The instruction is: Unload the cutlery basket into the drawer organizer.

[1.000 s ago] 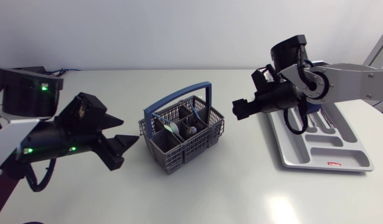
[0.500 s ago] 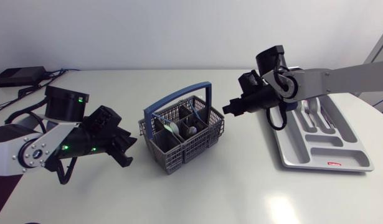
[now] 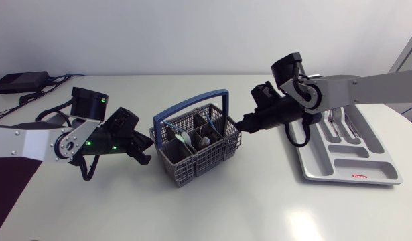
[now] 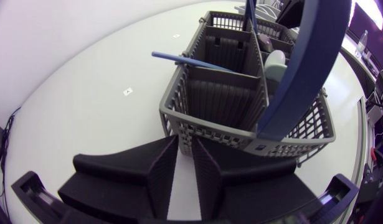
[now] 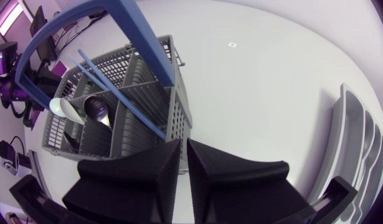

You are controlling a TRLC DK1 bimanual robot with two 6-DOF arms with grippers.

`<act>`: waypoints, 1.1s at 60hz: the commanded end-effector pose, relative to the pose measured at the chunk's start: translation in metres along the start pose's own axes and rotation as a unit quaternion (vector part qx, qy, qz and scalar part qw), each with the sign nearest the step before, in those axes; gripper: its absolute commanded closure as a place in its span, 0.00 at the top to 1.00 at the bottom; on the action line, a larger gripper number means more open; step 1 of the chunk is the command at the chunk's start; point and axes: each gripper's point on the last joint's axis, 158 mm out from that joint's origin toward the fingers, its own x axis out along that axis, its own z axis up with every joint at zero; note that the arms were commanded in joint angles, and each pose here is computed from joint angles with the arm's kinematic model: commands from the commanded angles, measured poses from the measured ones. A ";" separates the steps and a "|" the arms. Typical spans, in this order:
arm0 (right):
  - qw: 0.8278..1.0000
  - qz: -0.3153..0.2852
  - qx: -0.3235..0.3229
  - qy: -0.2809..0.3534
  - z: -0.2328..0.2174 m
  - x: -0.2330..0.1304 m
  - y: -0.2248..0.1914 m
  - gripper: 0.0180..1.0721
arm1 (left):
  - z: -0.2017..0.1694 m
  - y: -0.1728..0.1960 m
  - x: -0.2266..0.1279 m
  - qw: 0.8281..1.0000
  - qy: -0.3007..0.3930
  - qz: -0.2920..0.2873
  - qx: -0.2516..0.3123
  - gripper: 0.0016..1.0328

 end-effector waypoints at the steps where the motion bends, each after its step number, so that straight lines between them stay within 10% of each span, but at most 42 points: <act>1: 1.000 0.019 0.002 0.009 -0.015 -0.009 0.019 0.14 | 0.013 0.004 0.006 1.000 -0.015 -0.006 -0.005 0.19; 43: 0.998 0.043 -0.034 0.016 -0.061 -0.040 0.088 0.14 | 0.026 0.031 0.034 0.999 -0.032 -0.032 -0.027 0.20; 66: 0.999 -0.019 -0.047 -0.018 -0.054 -0.058 0.064 0.14 | 0.013 0.047 -0.029 0.997 -0.032 -0.017 -0.061 0.24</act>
